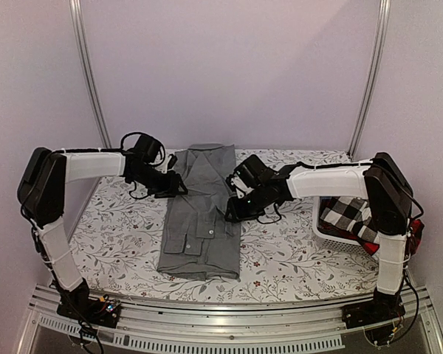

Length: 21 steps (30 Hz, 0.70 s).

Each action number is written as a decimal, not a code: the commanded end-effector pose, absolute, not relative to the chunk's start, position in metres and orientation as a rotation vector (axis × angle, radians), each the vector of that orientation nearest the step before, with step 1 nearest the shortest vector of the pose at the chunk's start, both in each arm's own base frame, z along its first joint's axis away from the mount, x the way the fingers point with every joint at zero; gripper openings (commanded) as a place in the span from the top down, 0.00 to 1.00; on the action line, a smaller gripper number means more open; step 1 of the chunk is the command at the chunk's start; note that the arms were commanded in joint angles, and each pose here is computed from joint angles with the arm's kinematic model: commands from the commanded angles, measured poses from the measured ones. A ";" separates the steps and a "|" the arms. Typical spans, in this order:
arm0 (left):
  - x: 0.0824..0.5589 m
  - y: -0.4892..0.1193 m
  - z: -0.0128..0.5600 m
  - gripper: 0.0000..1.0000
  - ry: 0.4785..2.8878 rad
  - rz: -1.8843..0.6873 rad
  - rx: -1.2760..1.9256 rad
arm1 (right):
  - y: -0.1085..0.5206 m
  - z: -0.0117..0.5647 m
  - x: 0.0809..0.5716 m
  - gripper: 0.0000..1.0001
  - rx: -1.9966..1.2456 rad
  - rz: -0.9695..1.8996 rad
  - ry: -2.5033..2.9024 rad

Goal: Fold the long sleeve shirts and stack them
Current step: Adjust the sleeve at the center of the board.

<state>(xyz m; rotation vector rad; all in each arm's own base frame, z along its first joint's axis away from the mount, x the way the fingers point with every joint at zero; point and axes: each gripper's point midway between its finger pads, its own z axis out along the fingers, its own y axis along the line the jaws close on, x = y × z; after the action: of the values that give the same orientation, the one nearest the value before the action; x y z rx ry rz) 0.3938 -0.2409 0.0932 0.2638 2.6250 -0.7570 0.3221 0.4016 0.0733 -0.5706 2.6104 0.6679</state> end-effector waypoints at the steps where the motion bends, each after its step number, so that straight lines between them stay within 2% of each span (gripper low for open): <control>1: 0.428 -0.234 0.085 0.47 2.587 -0.686 0.049 | 0.399 0.071 0.320 0.65 -0.556 0.607 2.623; 9: 0.463 -0.231 0.068 0.47 2.576 -0.688 -0.046 | 0.398 0.060 0.321 0.65 -0.543 0.560 2.644; 21: 0.489 -0.227 0.047 0.52 2.577 -0.691 -0.102 | 0.404 0.051 0.314 0.63 -0.575 0.541 2.660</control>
<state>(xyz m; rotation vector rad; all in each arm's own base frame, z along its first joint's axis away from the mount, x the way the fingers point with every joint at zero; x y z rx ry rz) 0.4707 -0.2256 0.0407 -0.0882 2.6249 -0.6625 0.3140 0.3992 0.0552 -0.5682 2.6554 0.5614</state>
